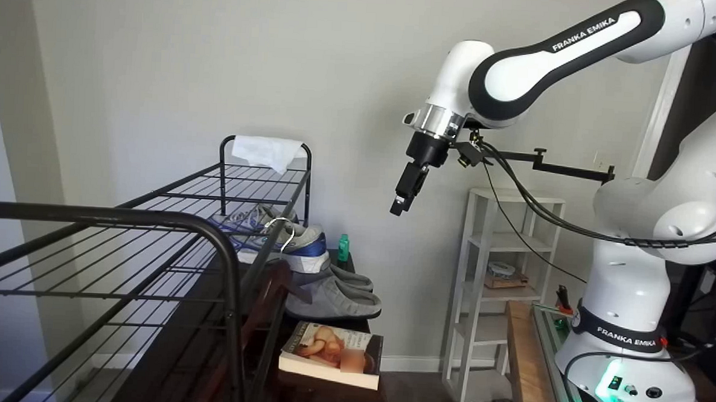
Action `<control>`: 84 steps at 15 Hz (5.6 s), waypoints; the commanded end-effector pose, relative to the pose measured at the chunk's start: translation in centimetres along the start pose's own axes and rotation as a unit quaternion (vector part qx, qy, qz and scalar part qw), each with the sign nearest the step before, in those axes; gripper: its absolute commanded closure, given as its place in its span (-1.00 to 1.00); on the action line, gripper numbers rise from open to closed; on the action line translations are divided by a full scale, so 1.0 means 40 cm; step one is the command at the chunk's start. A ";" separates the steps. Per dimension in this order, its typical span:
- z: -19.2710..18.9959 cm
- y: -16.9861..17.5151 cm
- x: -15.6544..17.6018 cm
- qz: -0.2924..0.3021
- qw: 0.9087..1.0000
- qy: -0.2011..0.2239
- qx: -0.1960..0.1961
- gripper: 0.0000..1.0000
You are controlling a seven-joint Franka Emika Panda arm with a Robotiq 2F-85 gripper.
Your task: Slightly move the shoe rack
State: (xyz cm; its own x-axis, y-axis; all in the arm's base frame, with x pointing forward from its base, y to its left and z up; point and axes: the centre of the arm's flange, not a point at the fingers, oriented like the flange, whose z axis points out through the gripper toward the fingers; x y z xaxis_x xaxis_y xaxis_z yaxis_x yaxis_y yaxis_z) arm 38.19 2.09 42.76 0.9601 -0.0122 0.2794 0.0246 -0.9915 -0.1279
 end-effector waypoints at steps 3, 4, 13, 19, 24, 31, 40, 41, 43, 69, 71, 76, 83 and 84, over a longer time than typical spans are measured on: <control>-0.056 -0.097 0.206 -0.134 0.991 0.018 0.023 -1.00; -0.061 -0.136 0.259 -0.160 0.987 0.016 0.029 -1.00; 0.008 -0.570 0.508 -0.290 0.950 0.002 0.112 -1.00; -0.014 -0.838 0.638 -0.333 0.904 0.062 0.260 -1.00; -0.041 -0.883 0.703 -0.276 0.906 0.074 0.312 -1.00; -0.015 -0.812 0.667 -0.231 0.918 0.094 0.307 -1.00; 0.073 -0.870 0.677 -0.102 0.912 0.059 0.392 -1.00; 0.077 -0.875 0.674 -0.093 0.915 0.052 0.389 -1.00; 0.085 -0.868 0.662 -0.070 0.918 0.031 0.388 -1.00; 0.381 -0.959 0.631 -0.067 0.812 -0.074 0.575 -1.00; 0.381 -0.966 0.638 -0.054 0.808 -0.071 0.583 -1.00; 0.372 -0.968 0.653 -0.031 0.796 -0.072 0.600 -1.00; 0.374 -0.967 0.656 0.001 0.793 -0.089 0.603 -0.15; 0.379 -0.965 0.657 0.005 0.793 -0.091 0.602 -0.02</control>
State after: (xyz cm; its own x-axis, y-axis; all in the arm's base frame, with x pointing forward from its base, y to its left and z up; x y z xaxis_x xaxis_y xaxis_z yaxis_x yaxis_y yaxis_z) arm 65.90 41.31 40.38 0.9751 0.1209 0.1861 0.2056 -0.1772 -0.9625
